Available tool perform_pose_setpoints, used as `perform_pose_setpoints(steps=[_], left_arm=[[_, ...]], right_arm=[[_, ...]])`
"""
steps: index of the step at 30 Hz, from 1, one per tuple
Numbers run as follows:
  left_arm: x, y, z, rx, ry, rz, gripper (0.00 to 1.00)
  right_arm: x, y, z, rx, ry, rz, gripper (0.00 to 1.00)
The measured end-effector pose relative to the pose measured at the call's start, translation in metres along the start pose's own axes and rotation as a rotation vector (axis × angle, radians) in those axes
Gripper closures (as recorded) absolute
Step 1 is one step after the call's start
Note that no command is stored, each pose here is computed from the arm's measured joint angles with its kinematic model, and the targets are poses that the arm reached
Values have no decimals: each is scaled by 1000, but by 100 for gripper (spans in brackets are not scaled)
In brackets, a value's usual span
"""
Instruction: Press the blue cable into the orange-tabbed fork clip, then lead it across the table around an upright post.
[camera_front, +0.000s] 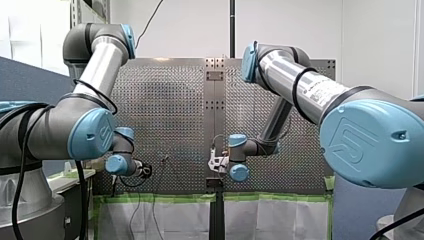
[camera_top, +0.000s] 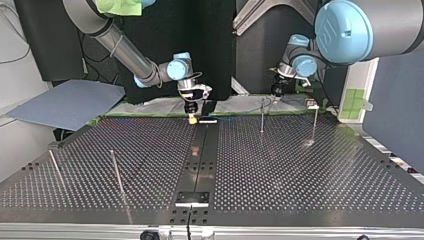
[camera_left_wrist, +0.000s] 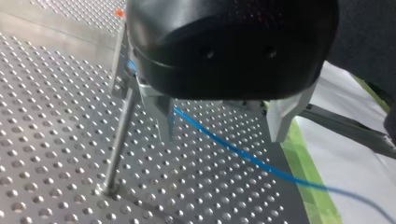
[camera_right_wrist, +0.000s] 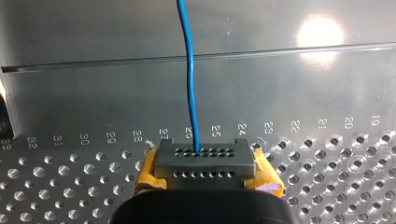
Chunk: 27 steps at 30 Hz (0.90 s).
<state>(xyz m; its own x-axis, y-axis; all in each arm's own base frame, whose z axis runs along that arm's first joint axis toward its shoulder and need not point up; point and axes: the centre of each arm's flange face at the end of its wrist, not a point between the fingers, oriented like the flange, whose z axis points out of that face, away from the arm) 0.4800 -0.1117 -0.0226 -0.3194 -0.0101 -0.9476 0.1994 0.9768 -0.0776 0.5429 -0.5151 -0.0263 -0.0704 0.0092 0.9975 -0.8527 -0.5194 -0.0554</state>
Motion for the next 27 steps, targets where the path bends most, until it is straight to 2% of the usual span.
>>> perform_pose_setpoints(steps=[7,15,27], left_arm=[[-9,-5,-17,2,-17,3,2],[-24,-15,-40,1,-28,-51,2],[-60,-30,-53,37,-121,-61,2]], right_arm=[[0,0,0,0,0,0,100],[0,-2,-1,3,-1,0,100],[0,-3,-1,4,-2,0,100]])
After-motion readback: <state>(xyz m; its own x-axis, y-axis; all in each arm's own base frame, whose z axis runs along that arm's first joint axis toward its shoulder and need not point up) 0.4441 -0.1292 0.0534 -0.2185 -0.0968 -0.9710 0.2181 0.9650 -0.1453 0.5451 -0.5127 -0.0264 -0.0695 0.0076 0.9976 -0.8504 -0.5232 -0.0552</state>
